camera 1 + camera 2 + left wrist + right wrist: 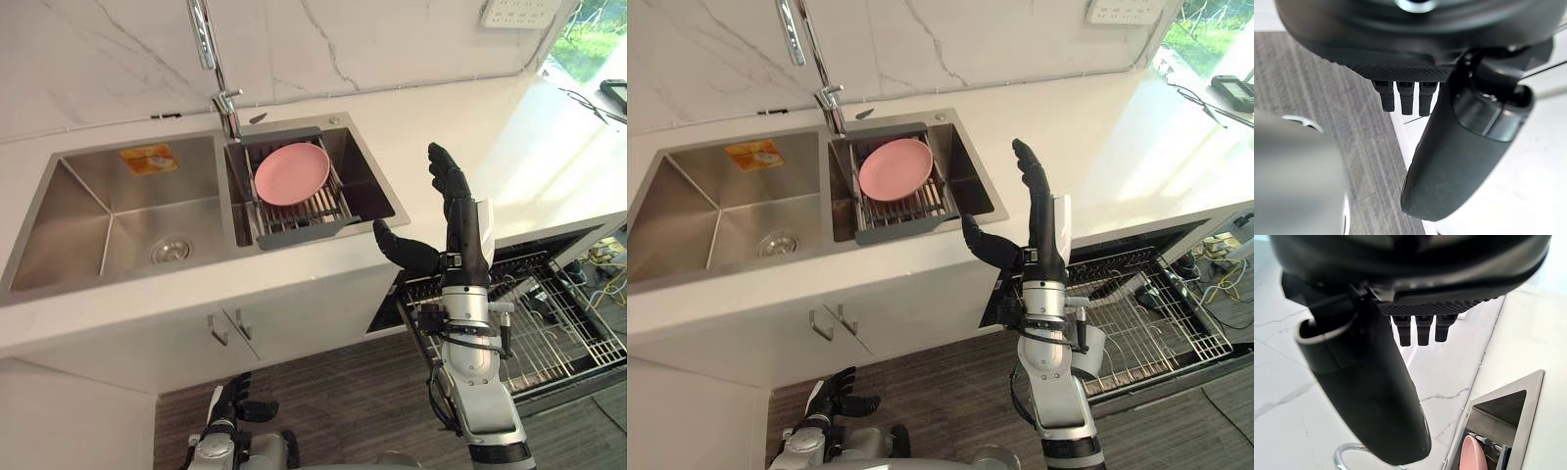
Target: Walk over to the sink, pick up the cup, carry it to the dishwasher, place the cup inside the dishwasher, then close the dishwasher door
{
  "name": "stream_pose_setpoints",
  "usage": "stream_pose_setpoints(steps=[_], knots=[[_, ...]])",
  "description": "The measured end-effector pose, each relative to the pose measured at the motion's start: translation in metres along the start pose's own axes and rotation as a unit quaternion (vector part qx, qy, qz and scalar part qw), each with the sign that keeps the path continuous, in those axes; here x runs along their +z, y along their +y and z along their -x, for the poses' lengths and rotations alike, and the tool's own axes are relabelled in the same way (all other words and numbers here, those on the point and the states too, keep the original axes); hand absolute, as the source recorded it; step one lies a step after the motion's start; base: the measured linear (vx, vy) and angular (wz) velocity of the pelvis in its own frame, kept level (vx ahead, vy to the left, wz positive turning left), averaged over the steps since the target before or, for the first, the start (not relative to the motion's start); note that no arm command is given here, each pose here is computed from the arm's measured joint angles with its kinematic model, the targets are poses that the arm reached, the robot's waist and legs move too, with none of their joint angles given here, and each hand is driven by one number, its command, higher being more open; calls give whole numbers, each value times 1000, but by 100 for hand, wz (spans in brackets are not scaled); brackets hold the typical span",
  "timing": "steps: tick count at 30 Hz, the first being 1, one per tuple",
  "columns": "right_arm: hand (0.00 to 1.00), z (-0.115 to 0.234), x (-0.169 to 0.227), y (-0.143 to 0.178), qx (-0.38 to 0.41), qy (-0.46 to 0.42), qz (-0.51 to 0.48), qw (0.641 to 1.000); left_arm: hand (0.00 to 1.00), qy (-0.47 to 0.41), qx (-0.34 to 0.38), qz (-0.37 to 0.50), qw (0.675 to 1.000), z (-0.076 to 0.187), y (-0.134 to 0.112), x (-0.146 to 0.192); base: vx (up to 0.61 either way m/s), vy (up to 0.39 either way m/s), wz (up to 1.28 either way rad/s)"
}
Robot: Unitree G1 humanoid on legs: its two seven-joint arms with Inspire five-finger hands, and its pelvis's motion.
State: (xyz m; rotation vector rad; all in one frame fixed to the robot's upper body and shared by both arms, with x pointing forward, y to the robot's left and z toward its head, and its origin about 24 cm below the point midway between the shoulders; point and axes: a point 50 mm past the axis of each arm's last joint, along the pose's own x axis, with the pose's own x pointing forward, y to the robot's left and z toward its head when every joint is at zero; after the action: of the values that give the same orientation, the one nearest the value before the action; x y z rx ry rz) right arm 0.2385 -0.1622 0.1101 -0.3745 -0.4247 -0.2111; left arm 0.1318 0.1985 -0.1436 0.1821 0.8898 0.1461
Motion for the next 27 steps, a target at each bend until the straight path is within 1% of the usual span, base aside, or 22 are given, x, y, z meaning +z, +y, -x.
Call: stream_pose_setpoints(steps=[2, 7, 8, 12, 16, 20, 21, 23, 27], knots=[[90, 0, -5, -2, -2, 9, 14, 1000, 90, 5, 4, -3, 1000, 1, 3, -4, 311, 5, 82], [90, -3, -5, -6, 6, -2, 39, 999, 90, 9, 2, 0, 1000, 2, 0, -6, 252, -110, 63], [90, -3, -5, -6, 6, -2, 39, 999, 90, 9, 4, -3, 1000, 2, 4, -7, 219, -101, 54], [90, 5, -14, -22, 1, 16, 71, 997, 90, 27, -24, 3, 999, 6, -21, -15, 269, -104, 26], [90, 12, -22, -34, -22, 41, 77, 996, 90, 31, -19, 7, 999, 6, -19, -15, 118, -81, 20], [90, 11, -14, -26, -22, 27, 55, 998, 90, 39, -14, 23, 999, 4, -17, -13, 42, 27, -3], [90, 11, -14, -26, -23, 29, 50, 998, 90, 39, -18, 28, 999, 3, -17, -11, 40, 92, -11], [90, 10, -15, -24, -22, 33, 40, 998, 90, 41, -50, 37, 997, 1, -19, -7, 52, 129, -16], [90, 10, -13, -15, -1, 29, 29, 999, 90, 36, -56, 26, 997, -1, -17, -3, 20, 62, -6]])
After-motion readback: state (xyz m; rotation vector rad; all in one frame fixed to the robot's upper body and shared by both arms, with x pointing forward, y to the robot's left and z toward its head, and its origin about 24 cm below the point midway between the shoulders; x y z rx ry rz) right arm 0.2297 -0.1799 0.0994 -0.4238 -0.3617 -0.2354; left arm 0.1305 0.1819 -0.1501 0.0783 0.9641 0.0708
